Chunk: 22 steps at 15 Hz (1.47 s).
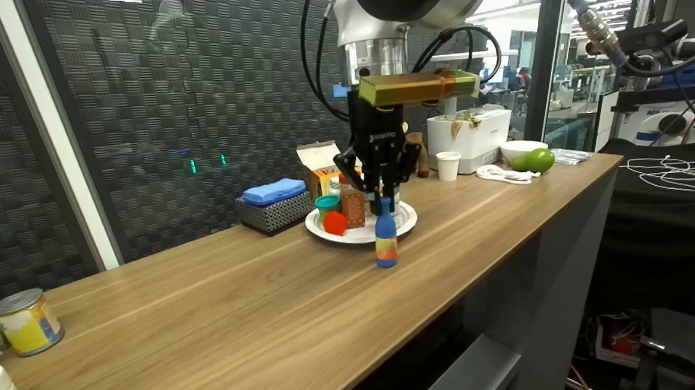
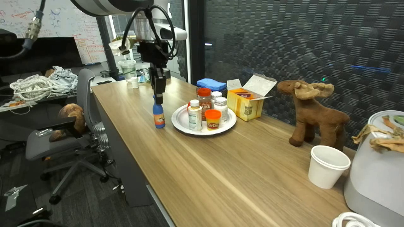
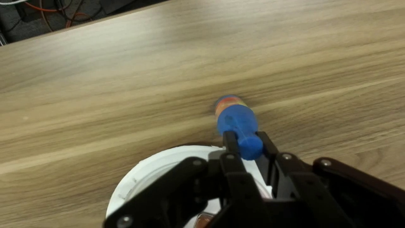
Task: Put the bottles and orange plushie surrounding the white plate on the white plate
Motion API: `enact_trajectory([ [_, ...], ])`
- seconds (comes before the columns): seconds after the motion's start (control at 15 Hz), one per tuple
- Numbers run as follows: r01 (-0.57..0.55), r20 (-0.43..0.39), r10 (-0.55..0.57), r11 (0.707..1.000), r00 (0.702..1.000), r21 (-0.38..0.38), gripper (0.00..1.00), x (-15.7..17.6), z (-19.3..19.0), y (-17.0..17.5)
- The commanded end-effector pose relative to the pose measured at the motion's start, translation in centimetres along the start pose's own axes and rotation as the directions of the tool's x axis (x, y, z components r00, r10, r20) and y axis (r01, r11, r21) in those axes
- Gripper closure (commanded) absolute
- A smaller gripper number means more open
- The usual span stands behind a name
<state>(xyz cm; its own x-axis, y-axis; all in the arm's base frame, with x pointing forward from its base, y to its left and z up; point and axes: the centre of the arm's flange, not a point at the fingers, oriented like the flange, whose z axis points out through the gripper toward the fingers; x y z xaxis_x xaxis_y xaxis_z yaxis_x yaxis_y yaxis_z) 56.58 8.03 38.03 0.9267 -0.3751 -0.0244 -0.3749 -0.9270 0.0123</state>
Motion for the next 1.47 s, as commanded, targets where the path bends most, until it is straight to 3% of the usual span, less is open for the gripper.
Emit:
enact_trajectory([
  [0.0, -0.027, -0.032, 0.027, 1.000, 0.999, 0.012, 0.95, -0.5, -1.2, -0.1],
  [0.67, -0.050, -0.143, 0.050, 0.999, 0.988, 0.006, 0.95, 3.2, -4.2, -0.5],
  [1.0, -0.028, -0.158, 0.019, 0.998, 0.987, -0.053, 0.95, 5.6, -2.5, 1.0],
  [1.4, 0.007, -0.152, -0.012, 0.999, 0.988, -0.032, 0.95, 7.1, -0.8, 1.6],
])
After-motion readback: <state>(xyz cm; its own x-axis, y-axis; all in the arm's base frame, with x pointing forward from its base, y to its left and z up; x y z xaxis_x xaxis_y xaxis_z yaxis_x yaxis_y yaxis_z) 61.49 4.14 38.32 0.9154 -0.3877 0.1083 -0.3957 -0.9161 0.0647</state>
